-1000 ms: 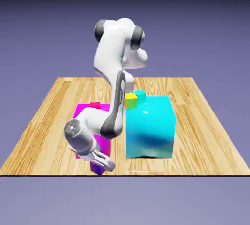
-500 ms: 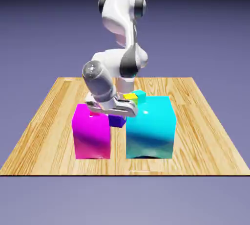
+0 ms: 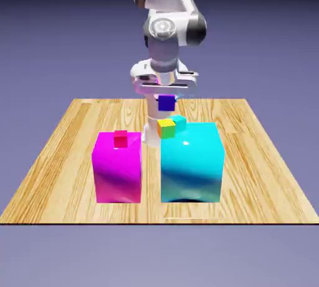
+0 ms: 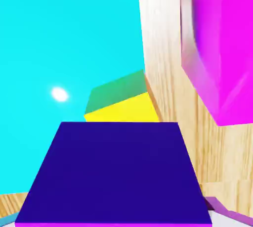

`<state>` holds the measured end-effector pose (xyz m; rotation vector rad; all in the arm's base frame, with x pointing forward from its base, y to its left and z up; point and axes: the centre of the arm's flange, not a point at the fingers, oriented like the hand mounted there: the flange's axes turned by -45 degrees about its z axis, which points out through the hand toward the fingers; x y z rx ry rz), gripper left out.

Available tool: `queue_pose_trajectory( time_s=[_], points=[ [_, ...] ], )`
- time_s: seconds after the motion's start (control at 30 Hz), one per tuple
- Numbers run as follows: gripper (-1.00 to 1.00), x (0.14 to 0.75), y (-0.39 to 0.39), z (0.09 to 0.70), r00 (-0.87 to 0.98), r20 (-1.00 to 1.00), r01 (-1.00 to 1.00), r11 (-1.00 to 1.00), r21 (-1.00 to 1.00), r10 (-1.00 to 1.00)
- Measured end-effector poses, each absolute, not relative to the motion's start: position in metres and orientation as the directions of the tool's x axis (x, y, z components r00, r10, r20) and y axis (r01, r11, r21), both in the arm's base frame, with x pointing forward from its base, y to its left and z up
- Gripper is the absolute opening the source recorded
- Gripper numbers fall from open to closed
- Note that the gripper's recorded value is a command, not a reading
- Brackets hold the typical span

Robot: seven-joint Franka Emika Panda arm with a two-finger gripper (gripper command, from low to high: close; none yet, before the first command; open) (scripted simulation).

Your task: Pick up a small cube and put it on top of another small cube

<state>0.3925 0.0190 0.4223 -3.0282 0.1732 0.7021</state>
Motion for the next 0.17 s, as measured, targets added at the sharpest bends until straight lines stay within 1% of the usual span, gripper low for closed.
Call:
queue_pose_trajectory(
  time_s=[0.07,0.1,0.17],
  points=[
    [-1.00,0.383,0.020,0.397,0.892,-0.440,-0.115,-0.993,-0.002,-0.102],
    [1.00,0.382,0.020,0.396,0.892,-0.440,-0.115,-0.993,-0.002,-0.102],
    [1.00,0.382,0.020,0.396,0.892,-0.440,-0.114,-0.994,0.000,-0.102]
  ],
)
